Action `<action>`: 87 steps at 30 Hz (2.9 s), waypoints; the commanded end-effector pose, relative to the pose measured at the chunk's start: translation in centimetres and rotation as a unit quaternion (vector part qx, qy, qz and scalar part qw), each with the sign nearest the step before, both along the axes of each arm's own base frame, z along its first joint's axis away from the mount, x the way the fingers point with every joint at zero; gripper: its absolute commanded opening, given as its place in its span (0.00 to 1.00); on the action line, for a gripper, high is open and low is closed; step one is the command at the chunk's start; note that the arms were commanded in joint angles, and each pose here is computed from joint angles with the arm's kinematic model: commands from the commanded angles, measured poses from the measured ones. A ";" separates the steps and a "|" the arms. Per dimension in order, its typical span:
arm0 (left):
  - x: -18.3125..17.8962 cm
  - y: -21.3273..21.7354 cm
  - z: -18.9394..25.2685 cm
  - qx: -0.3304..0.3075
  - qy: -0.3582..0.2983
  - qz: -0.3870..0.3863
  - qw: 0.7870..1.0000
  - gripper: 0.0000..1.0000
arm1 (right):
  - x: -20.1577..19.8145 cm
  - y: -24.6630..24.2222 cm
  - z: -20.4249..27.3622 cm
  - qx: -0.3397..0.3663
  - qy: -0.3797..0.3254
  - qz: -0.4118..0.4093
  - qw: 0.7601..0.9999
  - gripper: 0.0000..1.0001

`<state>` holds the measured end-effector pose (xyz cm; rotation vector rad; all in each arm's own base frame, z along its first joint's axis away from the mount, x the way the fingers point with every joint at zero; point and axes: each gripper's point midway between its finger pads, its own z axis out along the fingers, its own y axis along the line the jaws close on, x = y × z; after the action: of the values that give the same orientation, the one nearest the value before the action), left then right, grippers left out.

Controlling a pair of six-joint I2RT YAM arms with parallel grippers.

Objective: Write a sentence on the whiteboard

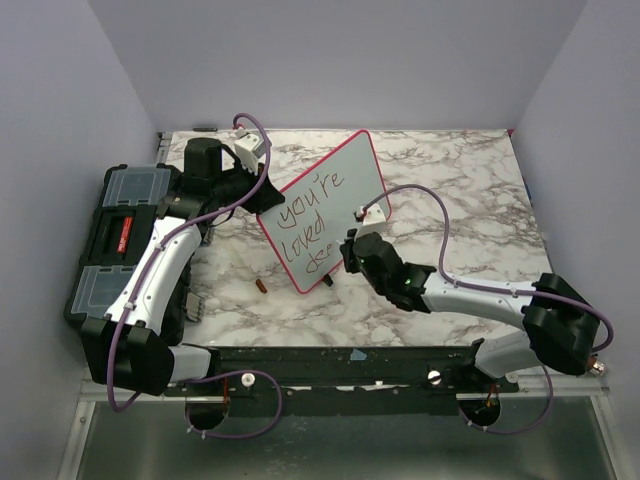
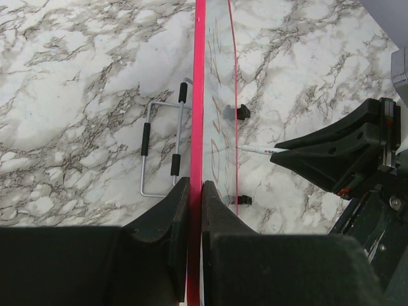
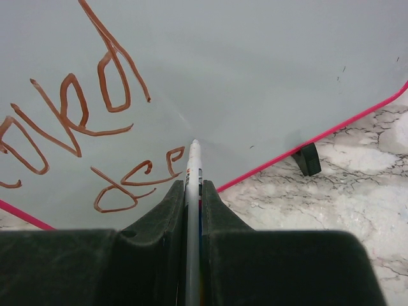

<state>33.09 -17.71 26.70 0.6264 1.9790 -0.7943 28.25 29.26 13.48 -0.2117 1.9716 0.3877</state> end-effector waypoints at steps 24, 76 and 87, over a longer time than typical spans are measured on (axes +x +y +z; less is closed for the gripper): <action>-0.1 0.3 0.4 0.020 -0.022 -0.003 1.000 0.00 | 0.7 0.1 -1.1 -0.005 0.002 -0.012 1.000 0.01; -0.1 0.2 0.3 0.020 -0.022 -0.004 1.000 0.00 | 0.7 0.8 1.5 0.044 -0.033 0.005 0.998 0.01; -0.1 0.2 0.3 0.020 -0.022 -0.005 1.000 0.00 | 1.4 0.7 1.3 0.034 -0.037 -0.010 0.999 0.01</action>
<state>33.06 -17.72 26.73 0.6269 1.9782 -0.7943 28.50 29.90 13.66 -0.2024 1.9215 0.4519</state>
